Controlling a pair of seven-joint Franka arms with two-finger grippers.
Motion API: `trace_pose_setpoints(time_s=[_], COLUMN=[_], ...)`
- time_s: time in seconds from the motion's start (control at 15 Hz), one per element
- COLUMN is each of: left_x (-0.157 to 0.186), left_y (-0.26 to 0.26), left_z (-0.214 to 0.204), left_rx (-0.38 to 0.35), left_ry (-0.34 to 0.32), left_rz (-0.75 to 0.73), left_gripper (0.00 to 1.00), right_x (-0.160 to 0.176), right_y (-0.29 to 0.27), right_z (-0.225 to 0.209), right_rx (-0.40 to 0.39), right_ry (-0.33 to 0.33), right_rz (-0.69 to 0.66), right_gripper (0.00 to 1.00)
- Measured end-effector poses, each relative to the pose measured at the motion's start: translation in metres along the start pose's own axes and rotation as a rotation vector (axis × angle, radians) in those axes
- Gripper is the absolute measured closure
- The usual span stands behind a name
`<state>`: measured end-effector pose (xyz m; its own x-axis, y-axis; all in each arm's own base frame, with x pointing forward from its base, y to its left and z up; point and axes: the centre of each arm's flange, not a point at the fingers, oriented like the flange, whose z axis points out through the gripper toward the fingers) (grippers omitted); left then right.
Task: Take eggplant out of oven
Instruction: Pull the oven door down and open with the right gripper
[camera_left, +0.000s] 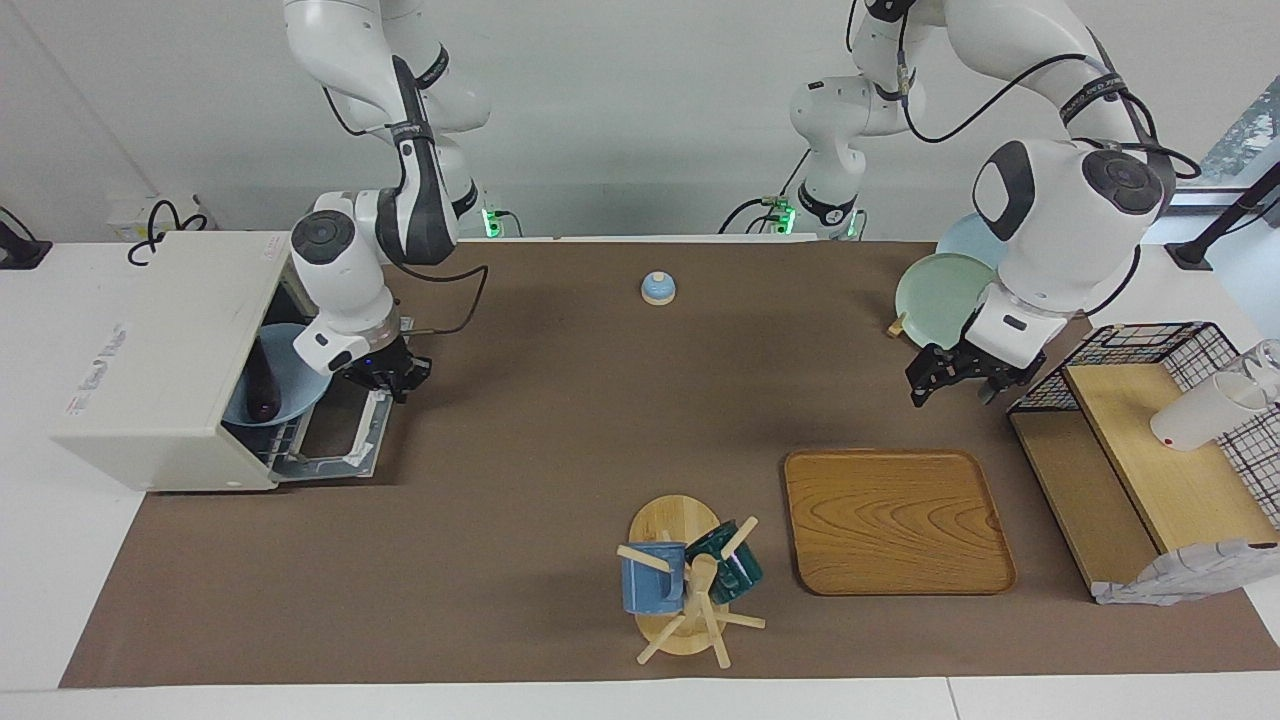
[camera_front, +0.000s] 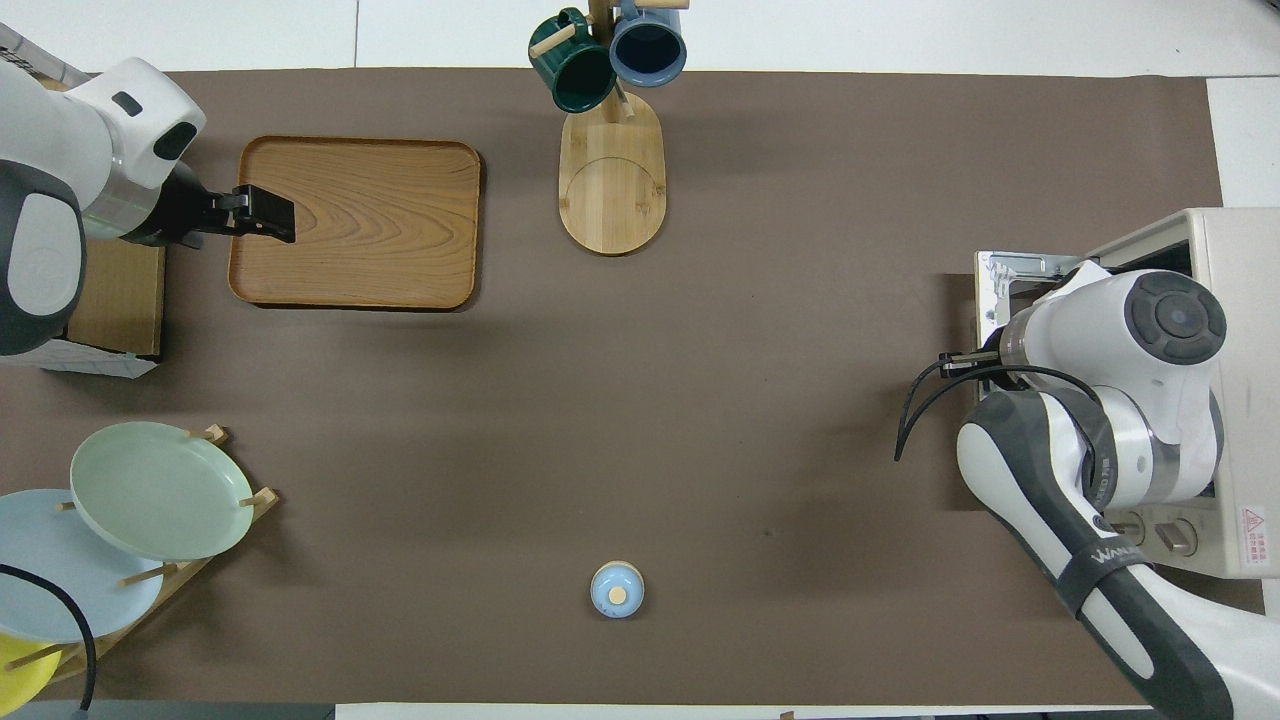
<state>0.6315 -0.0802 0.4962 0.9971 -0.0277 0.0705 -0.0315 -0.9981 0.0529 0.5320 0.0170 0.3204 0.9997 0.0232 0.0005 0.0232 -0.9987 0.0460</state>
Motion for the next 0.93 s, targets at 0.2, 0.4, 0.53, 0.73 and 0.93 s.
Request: trace_pose_setpoints(time_s=[0.2, 0.4, 0.53, 0.73, 0.93], left_x=[0.000, 0.001, 0.001, 0.002, 0.002], left_y=[0.002, 0.010, 0.013, 0.014, 0.015], left_z=[0.001, 0.003, 0.003, 0.003, 0.003], left_rx=[-0.012, -0.032, -0.046, -0.054, -0.058], left_ry=[0.005, 0.014, 0.016, 0.022, 0.023], left_rz=[-0.002, 0.001, 0.000, -0.003, -0.004], left_gripper=[0.00, 0.00, 0.00, 0.00, 0.00], right_x=[0.003, 0.003, 0.008, 0.021, 0.022], right_y=[-0.009, -0.020, -0.027, -0.032, -0.019], right_z=[0.004, 0.002, -0.009, -0.041, -0.069], right_rx=[0.000, 0.000, -0.005, -0.012, -0.023], right_ry=[0.009, 0.010, -0.016, -0.045, -0.057], right_rz=[0.019, 0.023, 0.012, 0.006, 0.022], right_gripper=[0.99, 0.99, 0.99, 0.93, 0.62])
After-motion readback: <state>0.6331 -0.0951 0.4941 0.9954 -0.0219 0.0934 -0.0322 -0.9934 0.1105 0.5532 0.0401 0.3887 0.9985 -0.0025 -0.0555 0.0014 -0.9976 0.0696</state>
